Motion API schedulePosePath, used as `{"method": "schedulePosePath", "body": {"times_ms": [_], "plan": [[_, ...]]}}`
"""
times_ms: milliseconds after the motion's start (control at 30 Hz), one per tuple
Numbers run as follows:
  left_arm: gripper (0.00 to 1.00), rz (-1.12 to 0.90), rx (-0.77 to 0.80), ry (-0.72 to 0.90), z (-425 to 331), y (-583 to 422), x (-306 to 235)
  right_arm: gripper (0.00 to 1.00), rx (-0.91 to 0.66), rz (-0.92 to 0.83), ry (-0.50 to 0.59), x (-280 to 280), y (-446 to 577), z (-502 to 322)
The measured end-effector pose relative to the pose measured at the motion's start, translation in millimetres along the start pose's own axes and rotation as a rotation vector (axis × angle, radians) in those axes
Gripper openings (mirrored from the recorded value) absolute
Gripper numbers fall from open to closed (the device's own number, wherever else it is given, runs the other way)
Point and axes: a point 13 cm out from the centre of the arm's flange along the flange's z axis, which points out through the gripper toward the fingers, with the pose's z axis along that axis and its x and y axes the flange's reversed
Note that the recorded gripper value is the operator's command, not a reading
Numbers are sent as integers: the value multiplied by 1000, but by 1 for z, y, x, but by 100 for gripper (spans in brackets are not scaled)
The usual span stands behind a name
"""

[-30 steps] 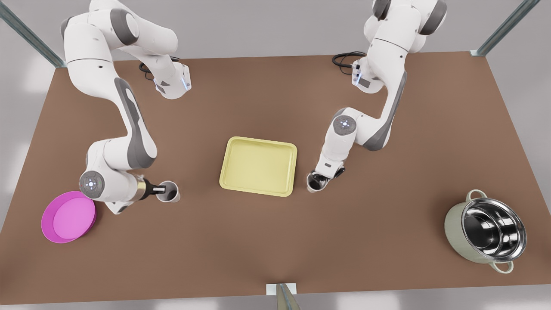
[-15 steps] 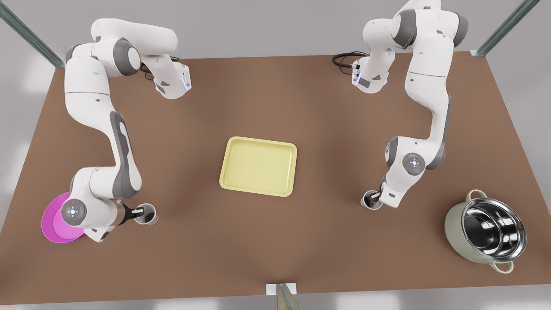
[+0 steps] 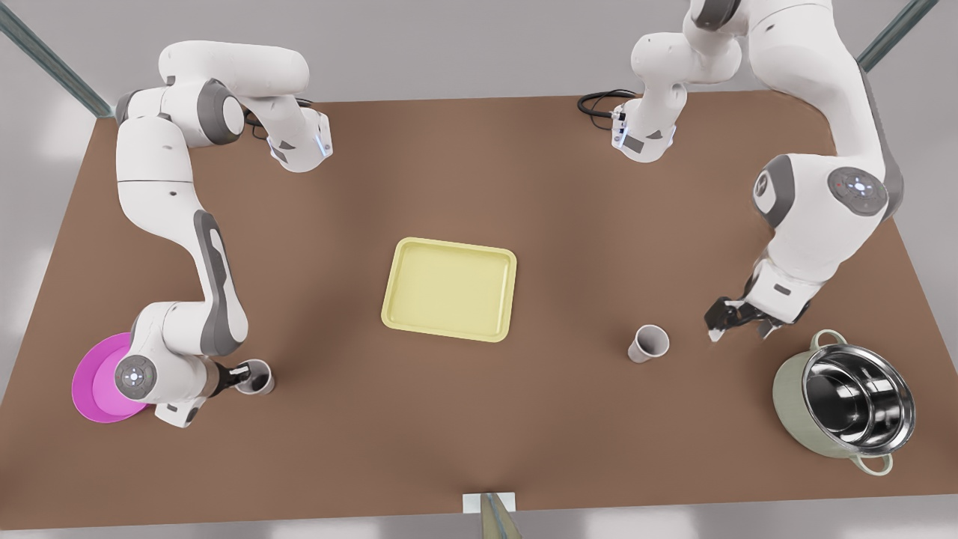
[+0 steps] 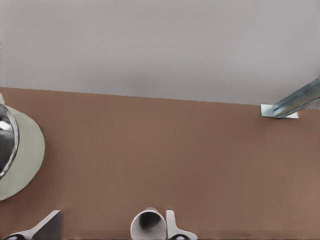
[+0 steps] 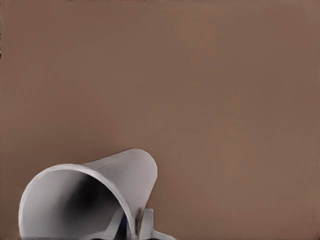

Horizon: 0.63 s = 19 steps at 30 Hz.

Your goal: Use the left arm to pick up the white IKEA cup from the tray and place it on the middle-left position; use the right arm to pick up the white IKEA cup from the tray and place it on the middle-right position

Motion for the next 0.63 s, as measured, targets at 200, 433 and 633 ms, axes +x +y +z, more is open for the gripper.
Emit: {"method": "schedulePosePath", "body": {"times_ms": [200,433,633], "plan": [[100,35,1,136,-9,13,57,59,7,-34,-14,-2,-1,-7],[100,85,1,186,-4,11,67,100,76,-74,-155,-2,29,-163],[100,116,-1,207,-1,11,72,100,75,-48,-172,17,61,-226]]}}
